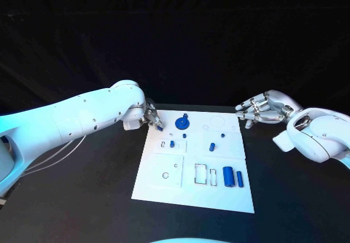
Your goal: Assemble the parts on the task board
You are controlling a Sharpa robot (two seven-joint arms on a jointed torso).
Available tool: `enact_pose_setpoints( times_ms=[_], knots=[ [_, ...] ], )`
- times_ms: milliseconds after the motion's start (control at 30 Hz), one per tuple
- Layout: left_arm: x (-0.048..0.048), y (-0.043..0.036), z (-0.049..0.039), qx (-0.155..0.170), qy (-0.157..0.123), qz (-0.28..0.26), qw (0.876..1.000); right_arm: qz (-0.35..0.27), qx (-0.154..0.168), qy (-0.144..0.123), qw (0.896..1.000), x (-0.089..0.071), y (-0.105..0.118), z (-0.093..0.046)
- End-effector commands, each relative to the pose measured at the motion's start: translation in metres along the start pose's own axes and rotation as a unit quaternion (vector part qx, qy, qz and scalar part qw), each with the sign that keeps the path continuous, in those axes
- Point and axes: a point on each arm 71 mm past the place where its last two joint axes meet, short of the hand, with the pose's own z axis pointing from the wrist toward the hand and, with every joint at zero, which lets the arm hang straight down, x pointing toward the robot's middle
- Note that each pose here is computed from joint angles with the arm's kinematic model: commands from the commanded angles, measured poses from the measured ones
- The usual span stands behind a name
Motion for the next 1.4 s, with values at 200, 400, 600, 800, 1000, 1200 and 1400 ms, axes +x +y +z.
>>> enact_pose_setpoints(
  times_ms=[200,400,600,800,1000,1200,1400],
  knots=[
    [0.0072,0.0001,-0.0201,0.023,-0.019,0.011,0.999,-0.002,0.003,0.004,1.000,0.000,-0.001,0.000],
    [0.0129,-0.0005,-0.0328,0.036,-0.053,0.036,0.997,-0.002,0.003,0.005,1.000,0.000,-0.001,0.000],
    [0.0303,0.0001,-0.0350,0.048,-0.072,0.043,0.995,-0.001,0.002,0.005,1.000,0.000,-0.001,0.000],
    [0.0446,0.0010,-0.0332,0.053,-0.081,0.040,0.994,-0.001,0.002,0.005,1.000,0.001,-0.002,0.000],
    [0.0565,0.0009,-0.0306,0.057,-0.081,0.035,0.994,-0.001,0.002,0.006,1.000,0.001,-0.002,-0.001],
    [0.0642,-0.0002,-0.0287,0.059,-0.074,0.037,0.995,-0.001,0.002,0.006,1.000,0.001,-0.002,-0.001],
    [0.0667,-0.0001,-0.0281,0.057,-0.066,0.043,0.995,-0.001,0.003,0.006,1.000,0.001,-0.002,-0.001]
  ],
)
